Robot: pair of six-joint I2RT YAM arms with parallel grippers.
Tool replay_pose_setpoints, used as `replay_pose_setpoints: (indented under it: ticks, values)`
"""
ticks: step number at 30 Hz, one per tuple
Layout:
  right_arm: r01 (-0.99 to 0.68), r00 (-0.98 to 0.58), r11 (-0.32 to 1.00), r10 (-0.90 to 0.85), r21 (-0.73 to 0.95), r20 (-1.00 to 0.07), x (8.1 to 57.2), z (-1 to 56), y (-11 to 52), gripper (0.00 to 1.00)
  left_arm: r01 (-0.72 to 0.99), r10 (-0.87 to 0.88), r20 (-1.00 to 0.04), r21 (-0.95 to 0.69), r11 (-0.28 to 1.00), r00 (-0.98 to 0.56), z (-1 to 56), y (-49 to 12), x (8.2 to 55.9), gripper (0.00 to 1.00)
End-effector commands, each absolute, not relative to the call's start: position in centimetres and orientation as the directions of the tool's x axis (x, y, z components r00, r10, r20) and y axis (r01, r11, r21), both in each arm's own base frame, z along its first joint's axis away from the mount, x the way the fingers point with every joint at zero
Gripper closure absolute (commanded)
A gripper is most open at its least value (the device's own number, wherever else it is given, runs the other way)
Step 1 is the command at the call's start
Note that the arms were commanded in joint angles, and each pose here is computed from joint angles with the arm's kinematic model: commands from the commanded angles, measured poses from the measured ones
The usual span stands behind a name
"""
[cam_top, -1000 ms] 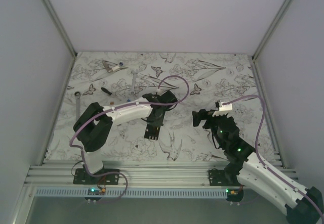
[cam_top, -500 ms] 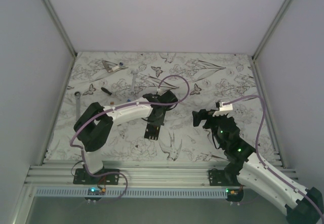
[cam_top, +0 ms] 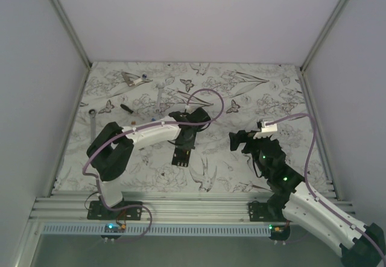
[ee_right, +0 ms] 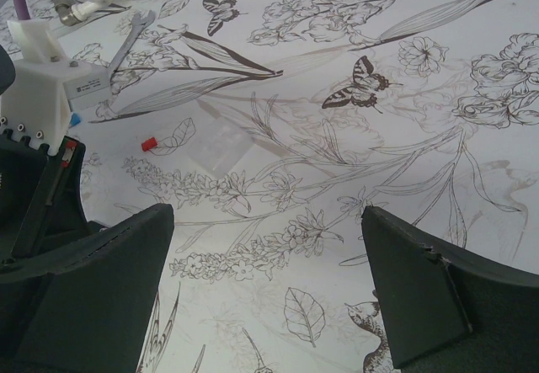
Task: Snap on the fuse box
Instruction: Install the fuse at the fuse box base.
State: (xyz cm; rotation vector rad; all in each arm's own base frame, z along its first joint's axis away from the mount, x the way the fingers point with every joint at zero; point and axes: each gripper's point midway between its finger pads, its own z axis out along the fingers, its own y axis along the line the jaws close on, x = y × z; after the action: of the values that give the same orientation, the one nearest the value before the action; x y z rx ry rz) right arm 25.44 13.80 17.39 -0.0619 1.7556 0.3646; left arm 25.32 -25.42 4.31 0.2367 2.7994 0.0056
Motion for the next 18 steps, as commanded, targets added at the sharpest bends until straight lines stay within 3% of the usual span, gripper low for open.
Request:
replay_pose_setpoints:
  ticks: [1,18]
  values:
    - [-0.233,-0.197,0.942,0.197,0.241,-0.961,25.6,18.5,13.7,0.00,0.144,0.156,-0.274,0.063,0.988,-0.949,3.7,-23.9,24.2,1.00]
    - [-0.234,-0.198,0.942,0.196,0.241,-0.960,25.6,18.4,13.7,0.00,0.142,0.146,-0.292,0.036,0.989,-0.945,4.9,-24.3,24.3,1.00]
